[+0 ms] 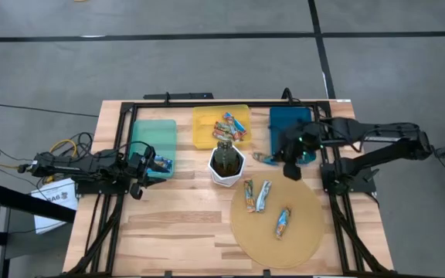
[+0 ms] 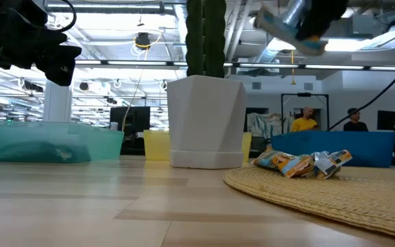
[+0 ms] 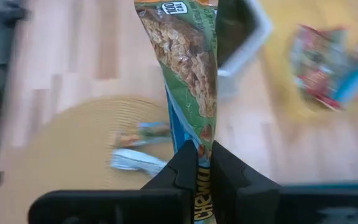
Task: Pick and place Granola Bars by type
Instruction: Put the orange granola bar into the blue bin
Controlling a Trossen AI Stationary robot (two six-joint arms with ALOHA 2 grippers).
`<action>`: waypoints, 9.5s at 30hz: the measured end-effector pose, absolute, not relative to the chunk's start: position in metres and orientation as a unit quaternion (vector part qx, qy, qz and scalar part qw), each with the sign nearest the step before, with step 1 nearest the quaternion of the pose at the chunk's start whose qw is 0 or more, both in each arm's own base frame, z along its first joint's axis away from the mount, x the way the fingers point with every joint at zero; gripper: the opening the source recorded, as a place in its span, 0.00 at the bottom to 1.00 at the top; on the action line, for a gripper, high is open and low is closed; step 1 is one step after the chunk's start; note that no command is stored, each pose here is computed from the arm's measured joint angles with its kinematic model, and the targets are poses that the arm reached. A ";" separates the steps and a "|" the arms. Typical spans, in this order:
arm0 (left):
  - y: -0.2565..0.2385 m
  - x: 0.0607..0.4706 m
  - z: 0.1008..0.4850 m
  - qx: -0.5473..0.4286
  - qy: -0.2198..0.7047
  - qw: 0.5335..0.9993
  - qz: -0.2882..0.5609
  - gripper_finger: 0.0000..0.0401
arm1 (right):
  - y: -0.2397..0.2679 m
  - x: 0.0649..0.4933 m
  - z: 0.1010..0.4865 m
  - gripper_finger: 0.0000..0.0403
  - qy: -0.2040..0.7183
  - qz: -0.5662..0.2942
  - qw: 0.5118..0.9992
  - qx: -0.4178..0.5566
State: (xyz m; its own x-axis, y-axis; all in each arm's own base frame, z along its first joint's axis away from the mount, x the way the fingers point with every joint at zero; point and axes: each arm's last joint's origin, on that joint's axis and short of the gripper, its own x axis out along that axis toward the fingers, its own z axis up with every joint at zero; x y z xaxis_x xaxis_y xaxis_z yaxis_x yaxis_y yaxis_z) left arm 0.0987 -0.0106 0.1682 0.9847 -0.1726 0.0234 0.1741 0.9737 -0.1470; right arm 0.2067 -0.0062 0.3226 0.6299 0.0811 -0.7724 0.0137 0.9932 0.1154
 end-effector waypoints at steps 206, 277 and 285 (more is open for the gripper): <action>-0.011 0.099 0.168 -0.074 -0.002 0.994 -0.085 0.36 | 0.166 0.219 0.142 0.09 0.600 0.280 0.685 -0.303; -0.011 0.099 0.168 -0.074 -0.003 0.994 -0.085 0.36 | -0.101 0.186 0.288 0.04 0.494 -0.198 0.833 0.155; -0.011 0.099 0.168 -0.074 -0.003 0.994 -0.085 0.36 | -0.106 0.177 0.269 0.04 0.618 -0.139 0.770 0.076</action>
State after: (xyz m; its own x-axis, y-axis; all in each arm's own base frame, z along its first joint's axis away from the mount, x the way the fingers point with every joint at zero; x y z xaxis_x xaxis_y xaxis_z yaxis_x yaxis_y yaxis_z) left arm 0.0991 -0.0105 0.1677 0.9855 -0.1689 0.0178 0.1697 0.9744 -0.1475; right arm 0.1768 -0.1058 0.2692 0.1977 -0.1204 -0.9728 0.3073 0.9500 -0.0552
